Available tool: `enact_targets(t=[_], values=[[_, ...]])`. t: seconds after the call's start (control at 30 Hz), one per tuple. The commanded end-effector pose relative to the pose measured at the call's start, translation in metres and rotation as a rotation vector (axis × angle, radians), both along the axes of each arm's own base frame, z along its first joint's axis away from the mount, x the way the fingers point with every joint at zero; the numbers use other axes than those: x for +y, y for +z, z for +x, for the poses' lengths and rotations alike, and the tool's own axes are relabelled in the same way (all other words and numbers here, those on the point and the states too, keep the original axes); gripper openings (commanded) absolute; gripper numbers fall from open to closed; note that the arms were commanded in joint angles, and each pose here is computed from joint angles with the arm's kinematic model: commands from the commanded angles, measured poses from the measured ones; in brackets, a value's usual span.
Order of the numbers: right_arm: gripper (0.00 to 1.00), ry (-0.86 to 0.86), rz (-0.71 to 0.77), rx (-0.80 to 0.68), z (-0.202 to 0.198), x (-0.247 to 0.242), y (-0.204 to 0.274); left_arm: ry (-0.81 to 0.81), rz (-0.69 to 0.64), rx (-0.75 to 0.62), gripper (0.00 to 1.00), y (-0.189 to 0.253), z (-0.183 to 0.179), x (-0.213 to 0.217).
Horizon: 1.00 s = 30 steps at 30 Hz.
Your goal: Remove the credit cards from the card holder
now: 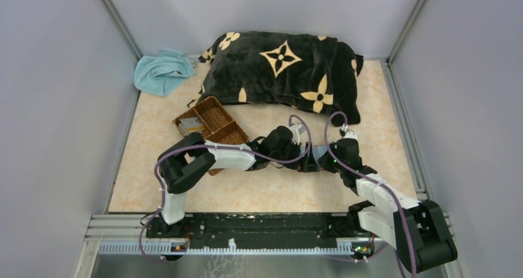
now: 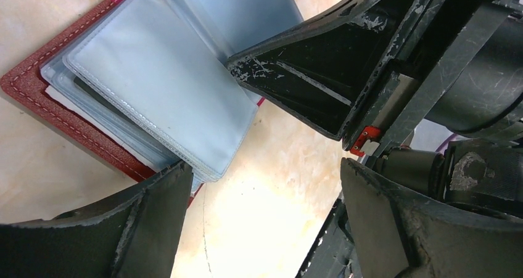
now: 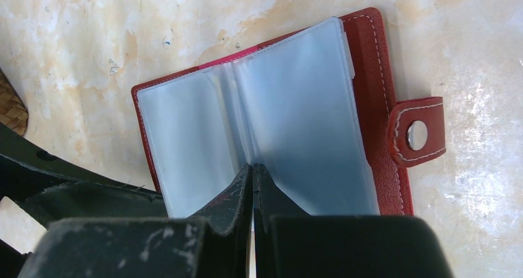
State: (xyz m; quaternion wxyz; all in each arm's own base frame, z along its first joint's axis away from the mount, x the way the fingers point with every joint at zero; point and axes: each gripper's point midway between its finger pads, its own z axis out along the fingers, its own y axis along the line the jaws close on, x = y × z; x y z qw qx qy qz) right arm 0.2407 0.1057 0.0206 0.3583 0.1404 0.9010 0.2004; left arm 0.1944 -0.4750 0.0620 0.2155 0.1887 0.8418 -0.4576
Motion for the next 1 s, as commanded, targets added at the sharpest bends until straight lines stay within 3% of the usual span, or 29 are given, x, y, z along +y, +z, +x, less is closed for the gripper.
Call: enact_targets(t=[0.0,0.43,0.97], values=[[0.0,0.104,0.076,0.046,-0.019,0.021,-0.003,-0.032,-0.163,-0.076,0.94,0.049,0.009,-0.034],[0.0,0.024,0.035,-0.025,-0.005,0.007,0.037,-0.025,-0.167,-0.081,0.94,0.053,0.014,-0.04],[0.0,-0.287,-0.038,-0.162,-0.004,-0.055,0.082,-0.018,-0.176,-0.112,0.94,0.053,0.022,-0.048]])
